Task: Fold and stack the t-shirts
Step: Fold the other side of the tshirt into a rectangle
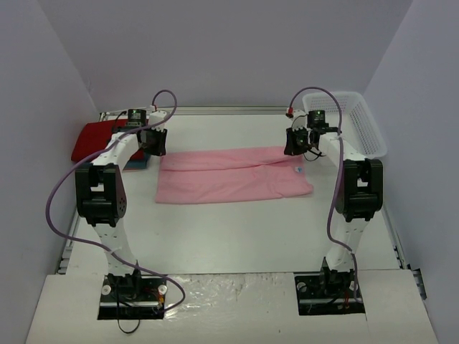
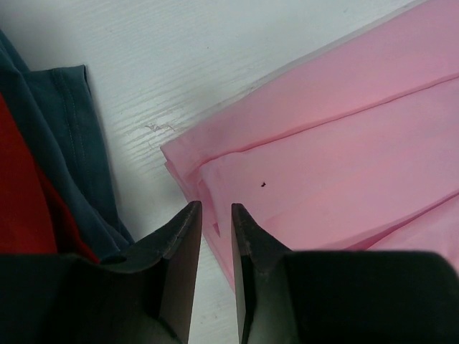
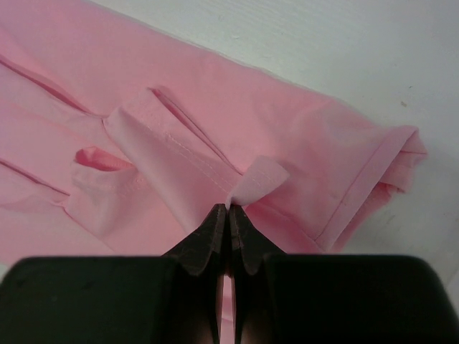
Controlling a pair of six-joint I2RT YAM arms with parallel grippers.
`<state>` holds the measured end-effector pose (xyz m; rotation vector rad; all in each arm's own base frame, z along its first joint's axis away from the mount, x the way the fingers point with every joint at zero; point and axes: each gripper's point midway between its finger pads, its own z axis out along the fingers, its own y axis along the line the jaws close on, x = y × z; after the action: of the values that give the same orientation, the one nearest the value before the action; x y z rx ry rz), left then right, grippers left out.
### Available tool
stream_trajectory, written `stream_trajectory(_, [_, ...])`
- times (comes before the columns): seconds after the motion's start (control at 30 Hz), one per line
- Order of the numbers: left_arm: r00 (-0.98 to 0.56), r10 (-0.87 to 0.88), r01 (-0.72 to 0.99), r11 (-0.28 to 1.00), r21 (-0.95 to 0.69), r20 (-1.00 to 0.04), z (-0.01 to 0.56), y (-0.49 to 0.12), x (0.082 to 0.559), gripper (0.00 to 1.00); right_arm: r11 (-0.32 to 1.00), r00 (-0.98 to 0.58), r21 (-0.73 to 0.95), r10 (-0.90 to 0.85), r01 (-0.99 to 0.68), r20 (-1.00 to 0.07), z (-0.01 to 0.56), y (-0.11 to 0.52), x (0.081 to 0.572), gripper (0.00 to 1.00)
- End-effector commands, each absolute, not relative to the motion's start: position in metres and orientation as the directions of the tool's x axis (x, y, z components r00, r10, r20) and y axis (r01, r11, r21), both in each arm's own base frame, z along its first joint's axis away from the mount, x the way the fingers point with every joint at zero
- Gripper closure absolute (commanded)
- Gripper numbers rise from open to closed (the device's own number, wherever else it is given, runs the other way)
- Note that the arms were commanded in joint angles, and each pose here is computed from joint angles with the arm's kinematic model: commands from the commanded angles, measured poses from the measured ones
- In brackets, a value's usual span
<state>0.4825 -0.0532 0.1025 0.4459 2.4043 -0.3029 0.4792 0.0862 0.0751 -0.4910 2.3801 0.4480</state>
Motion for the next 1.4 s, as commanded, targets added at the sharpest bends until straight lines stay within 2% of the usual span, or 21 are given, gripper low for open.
stream_trajectory(0.0, [-0.680, 0.241, 0.391, 0.918, -0.065, -0.692, 0.134, -0.047, 0.480, 0.78, 0.857, -0.713, 0.188, -0.256, -0.480, -0.652, 0.072, 0.089, 0.471, 1.00])
stream_trajectory(0.03, [-0.683, 0.239, 0.390, 0.918, -0.068, -0.690, 0.133, -0.047, 0.479, 0.77, 0.856, -0.714, 0.184, -0.263, -0.482, -0.648, 0.071, 0.088, 0.470, 0.99])
stream_trajectory(0.07, [-0.683, 0.239, 0.392, 0.917, -0.070, -0.691, 0.133, -0.048, 0.479, 0.77, 0.857, -0.722, 0.184, -0.268, -0.481, -0.638, 0.068, 0.087, 0.467, 0.91])
stream_trajectory(0.2, [-0.684, 0.237, 0.392, 0.917, -0.073, -0.690, 0.133, -0.048, 0.477, 0.77, 0.844, -0.744, 0.188, -0.310, -0.502, -0.592, 0.060, 0.084, 0.453, 0.84])
stream_trajectory(0.23, [-0.685, 0.237, 0.392, 0.917, -0.075, -0.689, 0.133, -0.049, 0.477, 0.77, 0.834, -0.739, 0.187, -0.328, -0.519, -0.588, 0.059, 0.085, 0.450, 0.74])
stream_trajectory(0.27, [-0.683, 0.236, 0.392, 0.917, -0.074, -0.691, 0.133, -0.048, 0.477, 0.77, 0.829, -0.751, 0.199, -0.336, -0.522, -0.569, 0.057, 0.085, 0.443, 0.70])
stream_trajectory(0.43, [-0.682, 0.232, 0.393, 0.916, -0.081, -0.694, 0.135, -0.051, 0.475, 0.77, 0.801, -0.774, 0.247, -0.366, -0.545, -0.518, 0.044, 0.089, 0.426, 0.62])
stream_trajectory(0.63, [-0.680, 0.234, 0.390, 0.918, -0.073, -0.695, 0.136, -0.050, 0.472, 0.77, 0.770, -0.798, 0.318, -0.380, -0.553, -0.467, 0.032, 0.095, 0.414, 0.60])
stream_trajectory(0.9, [-0.679, 0.231, 0.386, 0.920, -0.070, -0.697, 0.139, -0.049, 0.472, 0.77, 0.721, -0.775, 0.350, -0.408, -0.598, -0.483, 0.038, 0.102, 0.407, 0.59])
stream_trajectory(1.37, [-0.677, 0.236, 0.390, 0.918, -0.068, -0.697, 0.139, -0.053, 0.472, 0.77, 0.653, -0.642, 0.202, -0.552, -0.730, -0.532, 0.073, 0.089, 0.379, 0.58])
